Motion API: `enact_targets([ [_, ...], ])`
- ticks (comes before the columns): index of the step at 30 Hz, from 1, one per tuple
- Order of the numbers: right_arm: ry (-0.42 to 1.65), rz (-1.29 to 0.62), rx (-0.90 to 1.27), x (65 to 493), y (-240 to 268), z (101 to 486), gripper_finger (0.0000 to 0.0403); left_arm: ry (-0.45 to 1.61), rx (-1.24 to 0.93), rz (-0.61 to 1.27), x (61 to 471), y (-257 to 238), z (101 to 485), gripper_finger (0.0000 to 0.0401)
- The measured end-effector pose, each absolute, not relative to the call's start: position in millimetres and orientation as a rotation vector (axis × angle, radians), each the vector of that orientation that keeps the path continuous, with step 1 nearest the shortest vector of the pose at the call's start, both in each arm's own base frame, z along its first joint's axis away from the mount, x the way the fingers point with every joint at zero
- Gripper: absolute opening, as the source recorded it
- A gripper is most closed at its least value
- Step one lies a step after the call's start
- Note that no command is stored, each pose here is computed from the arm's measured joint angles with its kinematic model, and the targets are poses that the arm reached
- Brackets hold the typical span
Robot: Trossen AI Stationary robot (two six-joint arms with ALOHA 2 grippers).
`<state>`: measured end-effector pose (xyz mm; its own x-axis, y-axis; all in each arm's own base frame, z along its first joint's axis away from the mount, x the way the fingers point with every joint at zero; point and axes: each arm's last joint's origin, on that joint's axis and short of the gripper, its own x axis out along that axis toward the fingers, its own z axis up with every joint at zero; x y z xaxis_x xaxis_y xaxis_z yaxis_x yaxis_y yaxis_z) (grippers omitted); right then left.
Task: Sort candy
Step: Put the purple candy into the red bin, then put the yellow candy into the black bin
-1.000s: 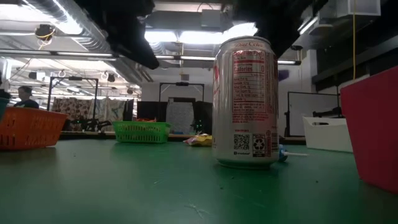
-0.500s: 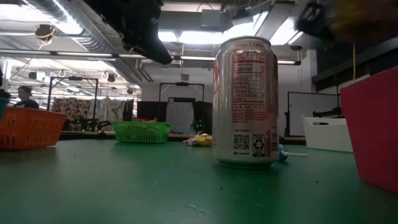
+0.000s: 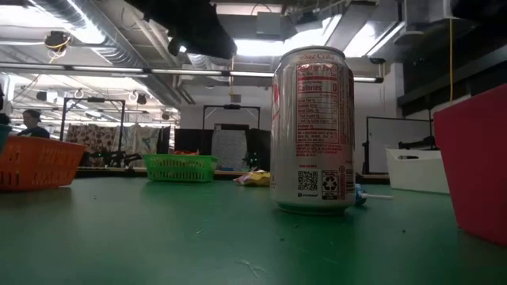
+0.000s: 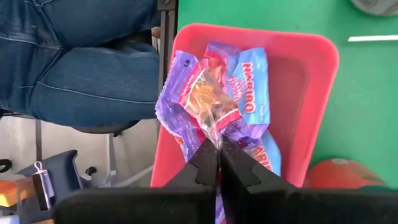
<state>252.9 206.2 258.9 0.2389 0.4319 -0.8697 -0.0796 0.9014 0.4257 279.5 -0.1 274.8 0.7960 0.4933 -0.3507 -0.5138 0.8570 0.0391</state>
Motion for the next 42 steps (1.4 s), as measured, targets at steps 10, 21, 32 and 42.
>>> enact_targets([
  [10,1.302,0.369,0.336,250.0,210.0,258.9,0.006,0.334,-0.041,0.549,298.8,21.3,263.3,0.0119],
  [21,1.29,0.355,0.32,250.3,209.4,258.7,0.0152,0.358,-0.054,0.559,328.5,65.7,220.6,0.0119],
  [32,1.289,0.357,0.316,250.3,209.4,258.7,0.0154,0.453,-0.074,0.63,344.9,102.7,157.3,0.0119],
  [42,1.264,0.323,0.296,251.2,208.5,258.5,0.0154,0.56,-0.09,0.583,349.6,105.7,116.5,0.0119],
])
